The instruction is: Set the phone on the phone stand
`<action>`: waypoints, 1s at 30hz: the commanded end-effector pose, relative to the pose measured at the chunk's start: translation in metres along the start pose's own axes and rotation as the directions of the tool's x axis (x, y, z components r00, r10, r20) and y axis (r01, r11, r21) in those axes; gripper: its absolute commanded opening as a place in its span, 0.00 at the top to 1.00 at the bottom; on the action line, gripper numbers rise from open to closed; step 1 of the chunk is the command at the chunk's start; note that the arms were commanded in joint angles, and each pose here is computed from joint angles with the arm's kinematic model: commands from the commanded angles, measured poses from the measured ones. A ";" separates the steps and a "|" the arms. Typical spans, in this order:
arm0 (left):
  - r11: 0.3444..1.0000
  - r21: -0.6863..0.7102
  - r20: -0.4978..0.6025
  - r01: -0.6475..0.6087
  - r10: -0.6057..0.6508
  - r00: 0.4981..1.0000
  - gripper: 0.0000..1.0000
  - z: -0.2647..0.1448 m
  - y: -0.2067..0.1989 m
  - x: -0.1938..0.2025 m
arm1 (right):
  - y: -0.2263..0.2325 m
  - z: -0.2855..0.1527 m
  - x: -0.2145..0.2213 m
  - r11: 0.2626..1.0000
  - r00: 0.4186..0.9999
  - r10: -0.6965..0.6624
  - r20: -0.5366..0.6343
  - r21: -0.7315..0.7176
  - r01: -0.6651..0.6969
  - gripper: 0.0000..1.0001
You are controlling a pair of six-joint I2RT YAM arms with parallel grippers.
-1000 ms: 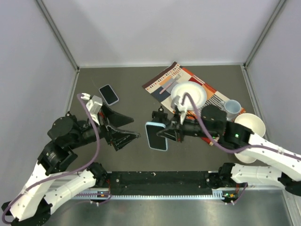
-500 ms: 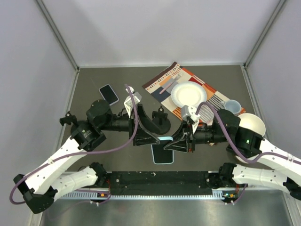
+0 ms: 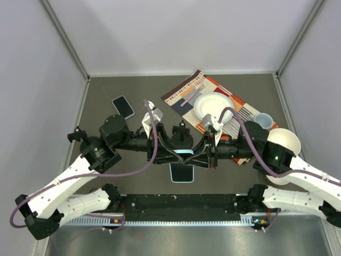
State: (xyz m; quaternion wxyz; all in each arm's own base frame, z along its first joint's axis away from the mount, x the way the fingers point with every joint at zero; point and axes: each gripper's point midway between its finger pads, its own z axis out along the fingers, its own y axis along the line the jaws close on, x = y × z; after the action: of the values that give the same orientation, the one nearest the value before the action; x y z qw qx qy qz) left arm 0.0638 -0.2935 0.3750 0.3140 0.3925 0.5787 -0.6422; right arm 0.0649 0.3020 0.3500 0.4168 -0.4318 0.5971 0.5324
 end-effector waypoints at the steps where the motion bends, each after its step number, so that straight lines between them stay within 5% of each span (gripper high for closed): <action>1: 0.997 -0.017 0.019 -0.079 0.079 0.997 0.82 -0.001 -0.004 -0.012 | 0.003 -0.003 -0.051 0.999 0.990 -0.023 0.136 -0.028 0.027 1.00; 3: 0.994 -0.055 0.033 -0.099 0.101 0.994 1.00 -0.003 0.000 -0.017 | 0.003 -0.004 -0.051 0.999 0.990 -0.023 0.138 -0.030 0.028 1.00; 6: 0.977 -0.192 0.072 -0.094 0.109 0.991 1.00 -0.010 0.018 -0.024 | 0.002 -0.005 -0.051 0.999 0.990 -0.022 0.137 -0.025 0.026 0.95; 9: 0.950 -0.300 0.132 -0.084 0.129 0.983 1.00 -0.021 0.029 -0.032 | 0.001 -0.004 -0.037 0.999 0.996 -0.014 0.083 -0.041 0.018 0.51; 12: 0.943 -0.324 0.192 -0.079 0.147 0.970 1.00 -0.030 0.023 -0.042 | 0.006 -0.002 -0.014 0.995 1.000 -0.003 0.019 -0.102 0.005 0.25; 15: 0.951 -0.301 0.242 -0.071 0.148 0.959 1.00 -0.032 0.013 -0.050 | 0.004 0.003 0.003 0.992 1.000 0.029 -0.007 -0.124 -0.030 0.17; 20: 0.972 -0.228 0.267 -0.057 0.118 0.956 1.00 -0.027 0.002 -0.053 | 0.004 0.014 0.011 0.983 0.996 0.089 0.020 -0.165 -0.085 0.21; 26: 0.982 -0.183 0.255 -0.035 0.082 0.963 1.00 -0.021 -0.001 -0.050 | 0.011 0.018 -0.002 0.971 0.991 0.109 0.072 -0.221 -0.091 0.47; 30: 0.987 -0.157 0.258 -0.023 0.063 0.964 1.00 -0.019 -0.004 -0.049 | 0.016 0.019 -0.004 0.962 0.989 0.117 0.094 -0.257 -0.090 0.78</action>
State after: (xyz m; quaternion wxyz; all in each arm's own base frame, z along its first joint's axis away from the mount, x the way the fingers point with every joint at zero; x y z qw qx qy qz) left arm 0.0957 -0.2776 0.3839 0.4054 0.2875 0.6278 -0.5991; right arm 0.0586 0.3208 0.3258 0.3403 -0.4181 0.5804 0.6103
